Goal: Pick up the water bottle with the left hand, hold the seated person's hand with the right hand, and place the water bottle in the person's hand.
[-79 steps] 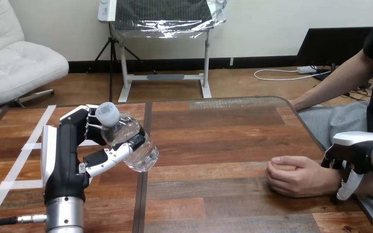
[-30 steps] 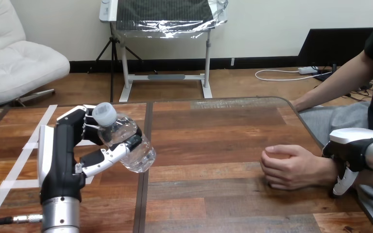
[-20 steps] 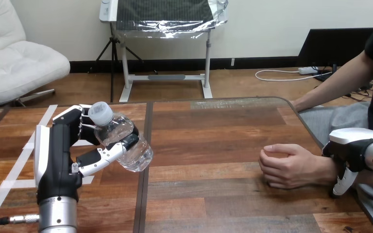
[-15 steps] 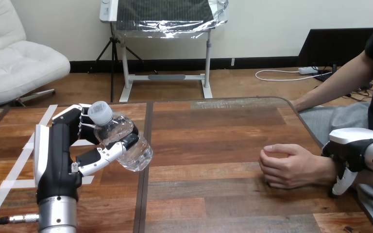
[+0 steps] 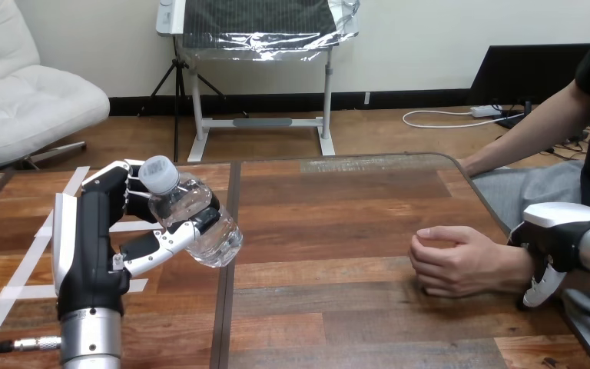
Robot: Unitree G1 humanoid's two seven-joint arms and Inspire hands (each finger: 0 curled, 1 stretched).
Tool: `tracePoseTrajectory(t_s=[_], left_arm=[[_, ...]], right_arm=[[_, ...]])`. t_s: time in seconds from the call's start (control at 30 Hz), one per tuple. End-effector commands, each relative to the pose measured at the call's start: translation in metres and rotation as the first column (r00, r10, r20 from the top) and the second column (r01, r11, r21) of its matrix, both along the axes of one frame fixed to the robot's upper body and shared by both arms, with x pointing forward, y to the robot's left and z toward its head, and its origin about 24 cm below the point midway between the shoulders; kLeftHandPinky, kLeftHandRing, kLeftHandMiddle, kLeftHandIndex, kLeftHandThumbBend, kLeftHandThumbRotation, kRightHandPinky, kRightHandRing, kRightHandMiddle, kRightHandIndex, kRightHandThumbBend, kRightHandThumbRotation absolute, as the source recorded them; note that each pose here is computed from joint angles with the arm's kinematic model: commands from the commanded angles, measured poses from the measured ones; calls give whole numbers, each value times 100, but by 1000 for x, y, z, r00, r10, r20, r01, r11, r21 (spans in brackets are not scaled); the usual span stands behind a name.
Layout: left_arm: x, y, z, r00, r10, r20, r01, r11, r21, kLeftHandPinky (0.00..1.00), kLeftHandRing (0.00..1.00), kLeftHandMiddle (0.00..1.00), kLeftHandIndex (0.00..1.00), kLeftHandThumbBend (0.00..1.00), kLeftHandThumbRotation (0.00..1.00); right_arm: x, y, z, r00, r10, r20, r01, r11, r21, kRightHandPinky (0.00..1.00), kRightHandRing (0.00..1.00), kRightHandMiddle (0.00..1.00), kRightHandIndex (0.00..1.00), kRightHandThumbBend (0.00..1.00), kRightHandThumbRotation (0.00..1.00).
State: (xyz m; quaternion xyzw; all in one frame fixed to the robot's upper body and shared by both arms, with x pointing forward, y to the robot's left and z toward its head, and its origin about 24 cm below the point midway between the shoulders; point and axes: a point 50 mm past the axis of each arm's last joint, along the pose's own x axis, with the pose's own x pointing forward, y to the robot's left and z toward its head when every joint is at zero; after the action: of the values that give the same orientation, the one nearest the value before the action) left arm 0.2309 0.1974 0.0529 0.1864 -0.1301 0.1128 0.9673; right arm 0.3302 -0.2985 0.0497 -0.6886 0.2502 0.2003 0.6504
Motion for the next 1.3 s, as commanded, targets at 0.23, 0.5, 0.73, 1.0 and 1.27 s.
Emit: tracePoseTrajectory(t_s=[0.23,0.5,0.73,1.0,1.27], left_arm=[[10,-2,28,993,-19,120,19,1000,4,42,42,44,50,64,0],[10,-3,28,993,-15,117,13,1000,10,42,41,44,50,64,0],[10,-3,29,993,-12,119,11,1000,8,42,41,44,50,64,0],[10,-3,29,993,-10,120,10,1000,7,42,42,44,50,64,0],[10,-3,30,992,-10,124,9,1000,9,42,42,44,50,64,0]], right_arm=[[-7,14,-29,999,3,-37,-1,999,38,35,47,61,76,65,0],[-6,15,-30,1000,-3,-10,4,999,49,28,39,55,83,61,0],[-6,15,-30,999,19,44,-21,998,52,30,42,56,72,61,0],[-5,14,-30,997,21,70,-23,999,26,31,43,55,66,63,0],[-3,14,-27,995,-4,100,0,999,37,24,36,48,53,63,0]])
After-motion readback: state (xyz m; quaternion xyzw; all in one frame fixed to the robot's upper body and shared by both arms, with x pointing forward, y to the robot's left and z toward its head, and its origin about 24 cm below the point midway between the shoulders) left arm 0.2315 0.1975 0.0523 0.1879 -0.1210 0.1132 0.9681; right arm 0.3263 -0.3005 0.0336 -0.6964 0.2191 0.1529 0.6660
